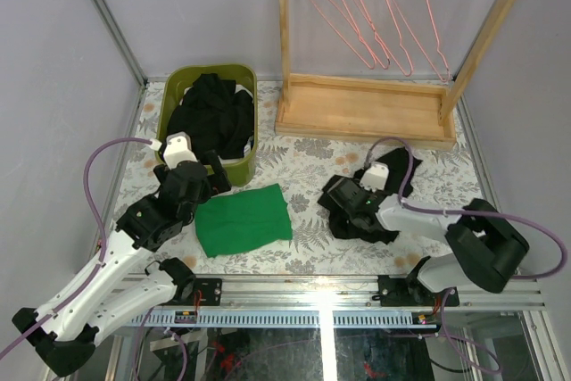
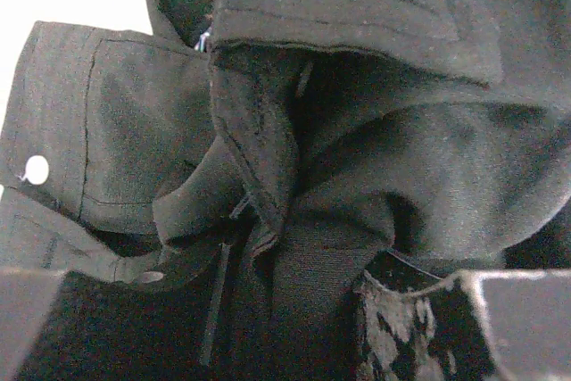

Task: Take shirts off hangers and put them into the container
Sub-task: Pick up the shirt from the center of the board.

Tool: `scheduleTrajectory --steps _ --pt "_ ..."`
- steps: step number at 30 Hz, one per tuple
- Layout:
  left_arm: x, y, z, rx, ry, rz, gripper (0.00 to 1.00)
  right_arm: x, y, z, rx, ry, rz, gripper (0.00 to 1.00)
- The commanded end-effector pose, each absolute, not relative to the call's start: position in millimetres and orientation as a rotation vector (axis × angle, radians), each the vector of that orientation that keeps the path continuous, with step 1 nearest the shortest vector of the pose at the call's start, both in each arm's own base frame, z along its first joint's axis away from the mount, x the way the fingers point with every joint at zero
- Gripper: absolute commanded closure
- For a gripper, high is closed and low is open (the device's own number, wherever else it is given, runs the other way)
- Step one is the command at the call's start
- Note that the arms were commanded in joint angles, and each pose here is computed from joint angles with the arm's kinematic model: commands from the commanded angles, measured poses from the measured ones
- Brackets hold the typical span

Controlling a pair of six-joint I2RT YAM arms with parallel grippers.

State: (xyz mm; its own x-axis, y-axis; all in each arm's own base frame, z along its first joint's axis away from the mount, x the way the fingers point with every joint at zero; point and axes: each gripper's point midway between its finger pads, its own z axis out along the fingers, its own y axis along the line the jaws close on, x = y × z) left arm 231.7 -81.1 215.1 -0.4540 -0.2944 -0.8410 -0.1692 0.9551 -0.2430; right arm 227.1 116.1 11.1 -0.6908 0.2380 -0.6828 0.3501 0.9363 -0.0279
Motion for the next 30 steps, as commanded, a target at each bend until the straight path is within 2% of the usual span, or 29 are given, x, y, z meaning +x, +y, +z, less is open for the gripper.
scheduleTrajectory --steps 1,3,5,9,14,21,23,25,29,30 --pt "231.1 -76.3 215.9 -0.361 2.032 -0.149 0.00 216.8 181.6 -23.5 0.131 2.606 0.093 0.78" --pt "230.8 -74.8 216.3 -0.370 2.027 -0.146 0.00 228.8 209.1 -3.5 0.068 2.562 0.249 0.96" --pt "230.7 -73.6 216.9 -0.375 2.023 -0.142 0.00 239.3 233.7 23.6 0.002 2.501 0.394 1.00" --pt "230.8 -71.8 218.7 -0.389 2.013 -0.140 0.00 254.5 263.1 86.5 -0.103 2.348 0.577 1.00" --pt "229.9 -68.4 220.8 -0.403 1.999 -0.136 0.00 263.3 268.7 163.6 -0.097 2.146 0.700 1.00" --pt "229.0 -66.3 223.0 -0.415 1.985 -0.140 0.00 254.8 263.2 227.8 -0.114 2.011 0.787 1.00" --pt "228.8 -66.4 223.1 -0.415 1.984 -0.142 0.00 254.1 252.5 232.0 -0.095 2.019 0.739 1.00" --pt "228.6 -66.6 222.2 -0.412 1.988 -0.141 0.00 257.9 224.1 220.3 -0.012 2.068 0.572 1.00" --pt "228.5 -67.6 220.9 -0.406 1.994 -0.143 0.00 255.8 160.9 162.0 0.128 2.187 0.165 0.88" --pt "228.7 -67.9 221.7 -0.408 1.991 -0.146 0.00 252.6 153.9 148.8 0.139 2.215 0.112 0.81"
